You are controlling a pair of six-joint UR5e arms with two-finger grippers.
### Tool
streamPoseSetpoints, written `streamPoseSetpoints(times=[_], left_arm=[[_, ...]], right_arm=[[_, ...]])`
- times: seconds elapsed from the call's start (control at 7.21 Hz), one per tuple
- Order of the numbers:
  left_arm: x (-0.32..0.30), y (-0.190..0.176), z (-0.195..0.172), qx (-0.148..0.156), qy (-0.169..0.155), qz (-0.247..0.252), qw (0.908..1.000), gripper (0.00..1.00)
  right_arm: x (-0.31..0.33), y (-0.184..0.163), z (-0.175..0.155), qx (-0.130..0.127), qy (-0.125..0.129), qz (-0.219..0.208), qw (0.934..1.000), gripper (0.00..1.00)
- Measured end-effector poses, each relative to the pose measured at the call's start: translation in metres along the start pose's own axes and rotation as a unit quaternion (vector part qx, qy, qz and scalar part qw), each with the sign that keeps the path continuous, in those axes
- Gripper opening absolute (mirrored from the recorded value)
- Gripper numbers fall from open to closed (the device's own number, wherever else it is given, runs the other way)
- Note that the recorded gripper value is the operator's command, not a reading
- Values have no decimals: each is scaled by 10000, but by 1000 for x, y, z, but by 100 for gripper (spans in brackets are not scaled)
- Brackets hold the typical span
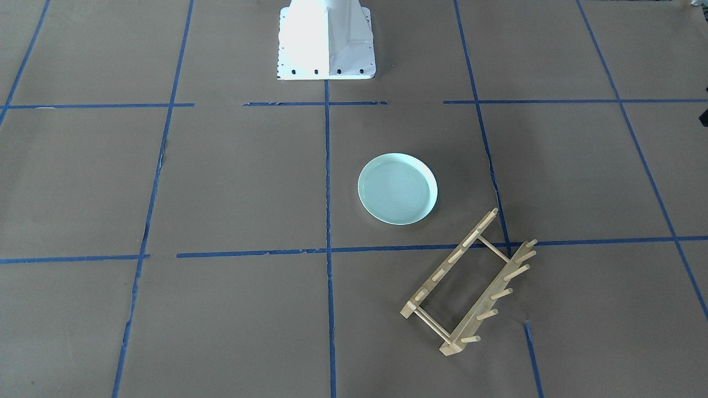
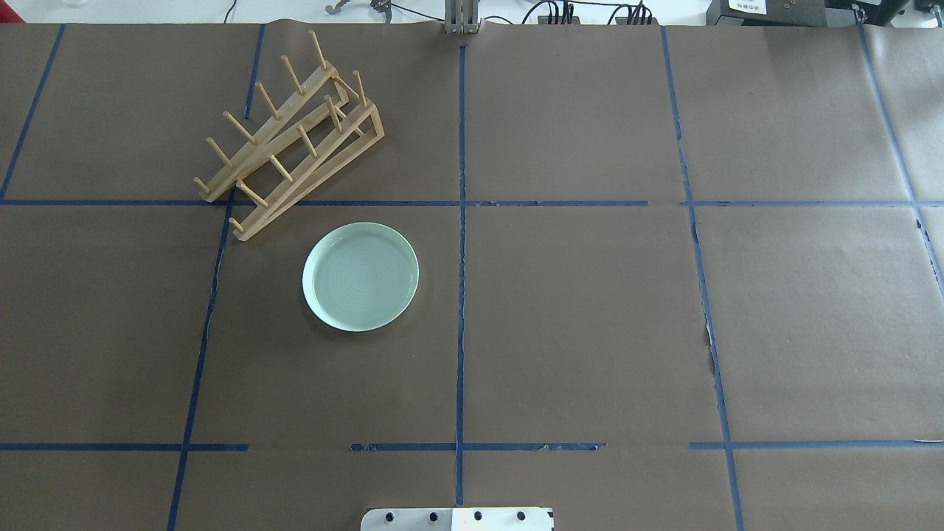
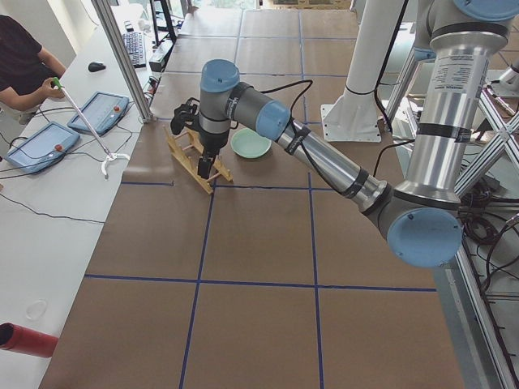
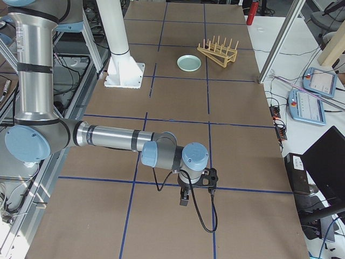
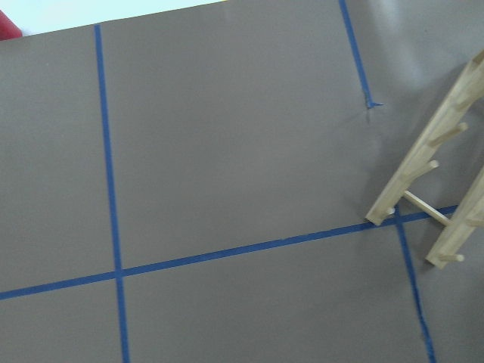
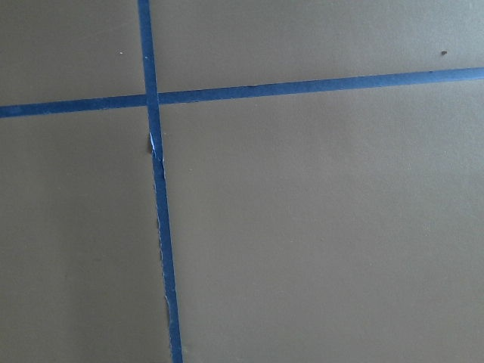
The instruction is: Place plate on rack
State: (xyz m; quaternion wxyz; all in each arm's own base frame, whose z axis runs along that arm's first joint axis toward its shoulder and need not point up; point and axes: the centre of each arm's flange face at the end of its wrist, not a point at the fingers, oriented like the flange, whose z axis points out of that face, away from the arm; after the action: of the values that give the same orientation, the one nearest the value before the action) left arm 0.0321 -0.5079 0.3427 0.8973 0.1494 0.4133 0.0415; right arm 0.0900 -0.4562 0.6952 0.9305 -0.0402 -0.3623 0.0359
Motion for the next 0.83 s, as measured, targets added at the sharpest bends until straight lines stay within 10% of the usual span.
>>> streamPoseSetpoints(times=[0.83], left_arm=[[284,-9,76,-210,372,-425,9982,100]], right_arm=[[0,0,0,2,0,-1,10000,100]])
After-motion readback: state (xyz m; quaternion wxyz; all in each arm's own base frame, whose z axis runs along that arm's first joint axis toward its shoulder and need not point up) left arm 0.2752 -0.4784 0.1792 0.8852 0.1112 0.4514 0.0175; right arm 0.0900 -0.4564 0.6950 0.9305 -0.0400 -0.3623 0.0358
